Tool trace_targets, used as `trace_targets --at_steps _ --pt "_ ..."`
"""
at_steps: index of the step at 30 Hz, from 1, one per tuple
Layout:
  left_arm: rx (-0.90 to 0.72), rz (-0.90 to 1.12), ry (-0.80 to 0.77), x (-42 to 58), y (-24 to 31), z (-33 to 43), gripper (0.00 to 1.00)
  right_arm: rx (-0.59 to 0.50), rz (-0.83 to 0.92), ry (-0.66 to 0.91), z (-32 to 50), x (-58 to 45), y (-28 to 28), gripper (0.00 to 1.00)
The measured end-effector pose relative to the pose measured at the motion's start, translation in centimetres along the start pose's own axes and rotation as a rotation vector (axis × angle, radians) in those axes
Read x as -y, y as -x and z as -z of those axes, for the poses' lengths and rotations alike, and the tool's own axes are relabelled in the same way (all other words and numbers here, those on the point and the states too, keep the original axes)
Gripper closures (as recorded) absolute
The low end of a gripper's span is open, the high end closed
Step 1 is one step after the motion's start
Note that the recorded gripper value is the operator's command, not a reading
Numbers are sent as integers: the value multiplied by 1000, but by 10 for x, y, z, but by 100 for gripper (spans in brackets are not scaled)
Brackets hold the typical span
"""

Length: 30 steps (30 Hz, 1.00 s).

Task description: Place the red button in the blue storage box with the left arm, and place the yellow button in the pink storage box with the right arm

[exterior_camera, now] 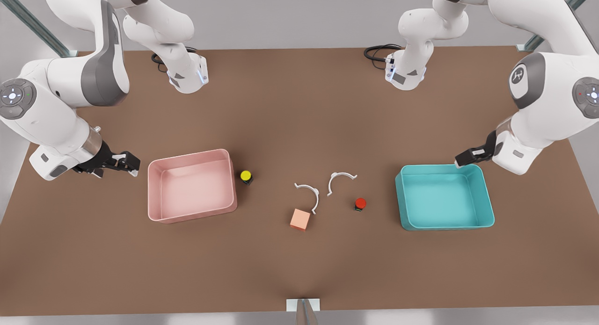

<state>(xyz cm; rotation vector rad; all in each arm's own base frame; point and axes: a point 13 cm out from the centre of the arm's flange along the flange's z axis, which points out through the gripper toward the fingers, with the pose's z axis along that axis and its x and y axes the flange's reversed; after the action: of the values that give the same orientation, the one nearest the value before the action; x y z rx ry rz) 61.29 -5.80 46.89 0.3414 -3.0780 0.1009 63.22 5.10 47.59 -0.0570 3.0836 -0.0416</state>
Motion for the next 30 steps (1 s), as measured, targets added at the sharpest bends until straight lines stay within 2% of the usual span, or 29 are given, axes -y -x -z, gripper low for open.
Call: trace_targets --at_steps 4,10,16,21,26,29,30 --pt "-33 -83 5 25 -4 -20 0 0 0 0 0 0 0 0" --pt "-117 -338 48 175 -26 -169 0 -43 84 16 -38 -54 5 0" --pt "-58 -392 48 220 -7 -288 0 -139 267 36 -126 -165 -23 0" --pt "-57 -399 54 206 -29 -376 0 -111 402 64 -148 -142 -30 0" --pt "-4 -396 32 192 -39 -421 1 -12 706 83 -154 -147 -9 0" --pt "52 -394 6 198 -28 -418 22 21 956 97 -159 -177 -10 0" --pt "66 -395 -1 200 -25 -417 27 30 1063 110 -161 -197 -15 0"
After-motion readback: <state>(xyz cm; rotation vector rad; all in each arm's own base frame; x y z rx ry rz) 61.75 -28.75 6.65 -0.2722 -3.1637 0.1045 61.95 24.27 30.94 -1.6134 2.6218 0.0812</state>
